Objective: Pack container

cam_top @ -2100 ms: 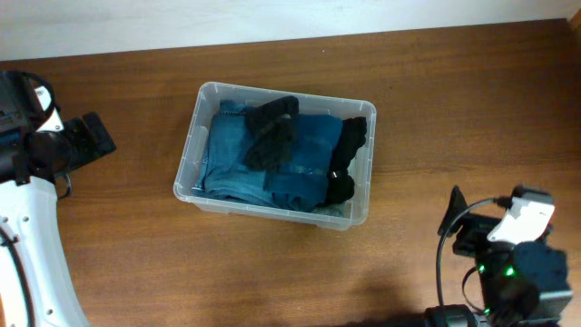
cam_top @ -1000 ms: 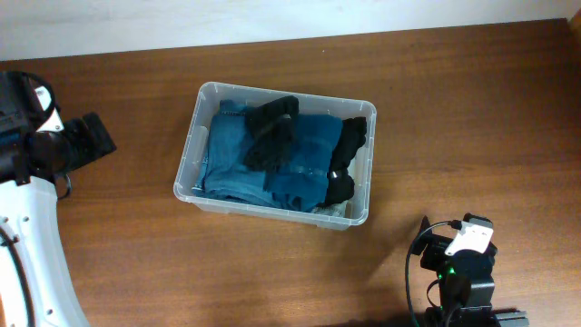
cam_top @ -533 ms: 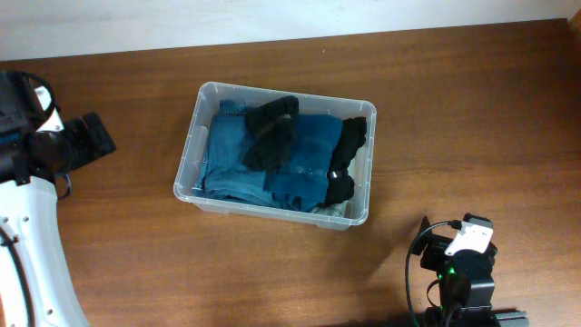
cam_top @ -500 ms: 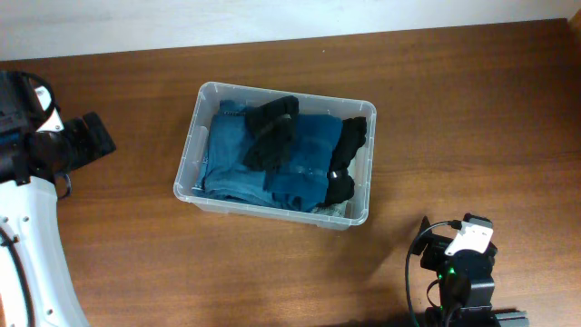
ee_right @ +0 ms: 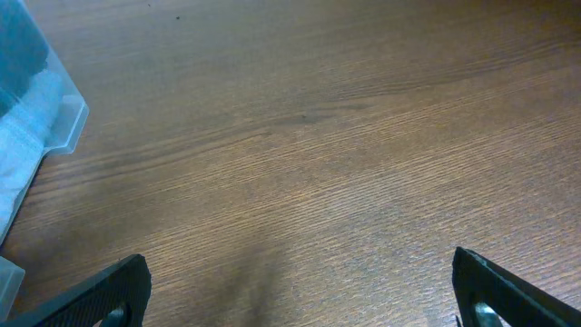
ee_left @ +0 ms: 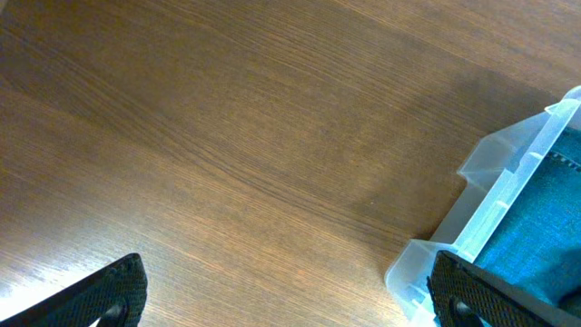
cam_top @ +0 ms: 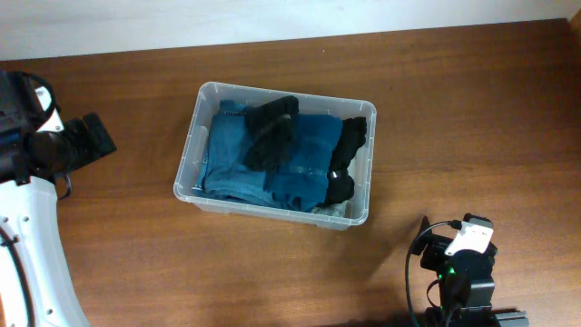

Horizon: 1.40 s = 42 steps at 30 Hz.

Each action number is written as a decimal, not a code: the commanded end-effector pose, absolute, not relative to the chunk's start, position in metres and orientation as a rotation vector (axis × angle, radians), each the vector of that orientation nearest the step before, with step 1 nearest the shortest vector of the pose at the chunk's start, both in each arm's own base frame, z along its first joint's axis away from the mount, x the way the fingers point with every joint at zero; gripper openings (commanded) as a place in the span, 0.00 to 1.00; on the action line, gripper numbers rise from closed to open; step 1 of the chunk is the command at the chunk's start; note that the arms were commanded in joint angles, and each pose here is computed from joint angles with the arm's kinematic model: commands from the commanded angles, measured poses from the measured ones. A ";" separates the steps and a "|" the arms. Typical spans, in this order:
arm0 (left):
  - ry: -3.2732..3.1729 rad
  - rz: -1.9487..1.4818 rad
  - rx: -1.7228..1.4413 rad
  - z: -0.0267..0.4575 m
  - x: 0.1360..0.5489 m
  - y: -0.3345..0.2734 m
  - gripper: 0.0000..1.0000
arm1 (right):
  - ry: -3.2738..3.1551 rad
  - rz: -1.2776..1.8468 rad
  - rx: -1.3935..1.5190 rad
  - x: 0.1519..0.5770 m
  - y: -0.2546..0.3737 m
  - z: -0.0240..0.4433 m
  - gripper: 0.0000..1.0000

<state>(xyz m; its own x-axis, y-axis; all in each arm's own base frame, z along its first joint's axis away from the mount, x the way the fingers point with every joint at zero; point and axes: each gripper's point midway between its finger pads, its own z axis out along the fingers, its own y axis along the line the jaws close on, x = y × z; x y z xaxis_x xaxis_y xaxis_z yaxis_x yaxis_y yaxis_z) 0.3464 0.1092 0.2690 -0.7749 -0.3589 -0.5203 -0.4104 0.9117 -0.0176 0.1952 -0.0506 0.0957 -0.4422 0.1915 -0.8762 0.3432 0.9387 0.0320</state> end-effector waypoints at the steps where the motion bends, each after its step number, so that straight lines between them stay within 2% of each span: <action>1: 2.508 0.159 -0.556 0.279 0.340 0.112 1.00 | 2.034 -0.177 0.400 0.195 -0.052 0.094 0.98; 4: 2.452 0.122 -0.473 0.300 0.338 0.095 1.00 | 2.034 -0.177 0.400 0.195 -0.052 0.094 0.98; 11: 2.234 0.128 0.125 0.365 0.341 0.020 1.00 | 2.034 -0.177 0.400 0.195 -0.052 0.094 0.98; 16: 2.156 0.152 0.394 0.374 0.320 -0.015 1.00 | 2.034 -0.177 0.400 0.195 -0.052 0.094 0.98; 25: 2.101 0.053 0.451 0.300 0.296 -0.034 1.00 | 2.034 -0.177 0.400 0.195 -0.052 0.094 0.98; 35: 2.063 0.000 0.472 0.210 0.248 -0.039 1.00 | 2.034 -0.177 0.400 0.195 -0.052 0.094 0.98; 42: 2.000 -0.016 0.478 0.165 0.227 -0.042 1.00 | 2.034 -0.177 0.400 0.195 -0.052 0.094 0.98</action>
<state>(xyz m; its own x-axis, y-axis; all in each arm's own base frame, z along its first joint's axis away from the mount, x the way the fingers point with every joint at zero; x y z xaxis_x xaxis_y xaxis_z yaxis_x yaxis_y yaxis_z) 0.2330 -0.0360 0.1771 -0.4170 0.3155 -0.8524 0.3058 0.9318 0.1953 0.1954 -0.0499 0.0957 -0.4425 0.1918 -0.8760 0.3398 0.9399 0.0341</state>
